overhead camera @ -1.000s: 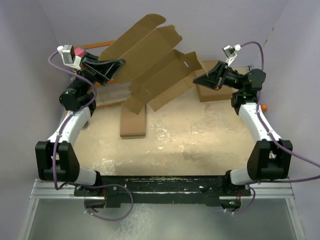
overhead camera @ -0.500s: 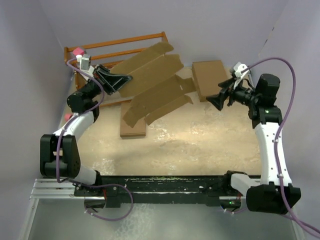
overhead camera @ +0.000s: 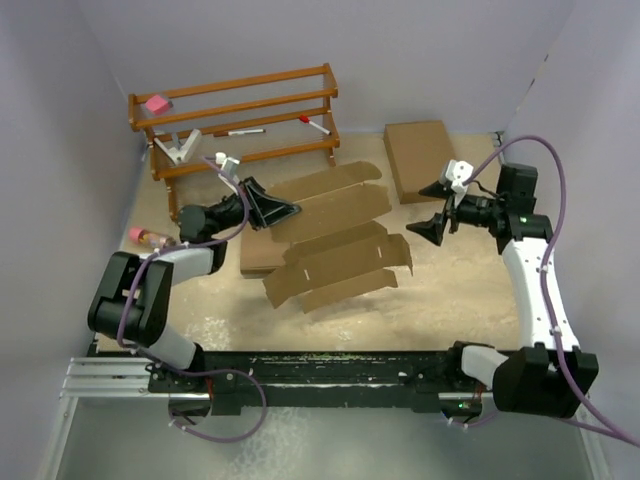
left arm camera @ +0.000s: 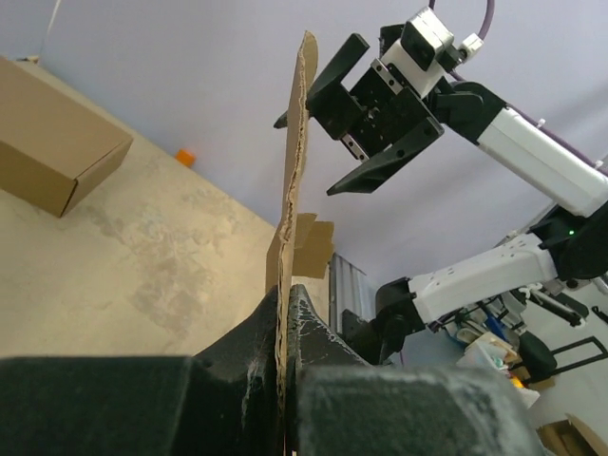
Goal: Fold the paper box
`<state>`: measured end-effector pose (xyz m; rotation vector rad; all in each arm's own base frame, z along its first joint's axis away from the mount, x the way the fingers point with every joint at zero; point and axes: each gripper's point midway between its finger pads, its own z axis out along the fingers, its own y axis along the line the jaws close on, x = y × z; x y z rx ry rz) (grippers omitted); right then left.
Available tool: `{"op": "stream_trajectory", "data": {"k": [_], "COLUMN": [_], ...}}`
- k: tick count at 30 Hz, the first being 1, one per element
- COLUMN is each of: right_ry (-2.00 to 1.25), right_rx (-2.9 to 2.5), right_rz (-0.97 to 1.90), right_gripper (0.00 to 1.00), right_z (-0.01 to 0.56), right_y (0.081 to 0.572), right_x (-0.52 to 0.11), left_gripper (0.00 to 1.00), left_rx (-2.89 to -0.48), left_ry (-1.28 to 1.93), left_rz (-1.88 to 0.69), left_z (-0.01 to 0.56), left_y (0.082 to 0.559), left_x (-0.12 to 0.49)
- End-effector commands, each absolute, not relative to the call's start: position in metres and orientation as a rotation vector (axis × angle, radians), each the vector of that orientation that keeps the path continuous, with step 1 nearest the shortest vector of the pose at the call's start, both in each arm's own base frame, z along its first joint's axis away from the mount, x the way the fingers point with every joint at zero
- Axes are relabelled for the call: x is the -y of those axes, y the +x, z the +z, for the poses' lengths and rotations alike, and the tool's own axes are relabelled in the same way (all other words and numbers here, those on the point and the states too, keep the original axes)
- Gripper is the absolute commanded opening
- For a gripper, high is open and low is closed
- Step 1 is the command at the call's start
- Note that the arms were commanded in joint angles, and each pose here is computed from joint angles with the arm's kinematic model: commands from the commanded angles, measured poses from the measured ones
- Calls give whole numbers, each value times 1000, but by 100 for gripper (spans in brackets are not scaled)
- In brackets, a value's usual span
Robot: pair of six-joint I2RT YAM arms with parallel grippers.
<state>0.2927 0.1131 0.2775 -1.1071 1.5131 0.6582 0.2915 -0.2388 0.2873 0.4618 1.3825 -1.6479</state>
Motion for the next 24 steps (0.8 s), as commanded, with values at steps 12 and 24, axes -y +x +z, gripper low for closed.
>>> {"op": "stream_trajectory", "data": {"k": [12, 24], "right_ry": [-1536, -1756], "right_rx": [-1280, -1054], "right_rz": [600, 337], "right_gripper": [89, 84], "right_z": [193, 221], "right_y": [262, 292], "right_x": [-159, -204], "left_gripper": [4, 4], "left_rx": [-1555, -1785], "left_ry": [167, -44], "left_rz": [-1338, -1576], "left_z": [227, 234], "left_y": [366, 345], "left_x": [236, 259]}}
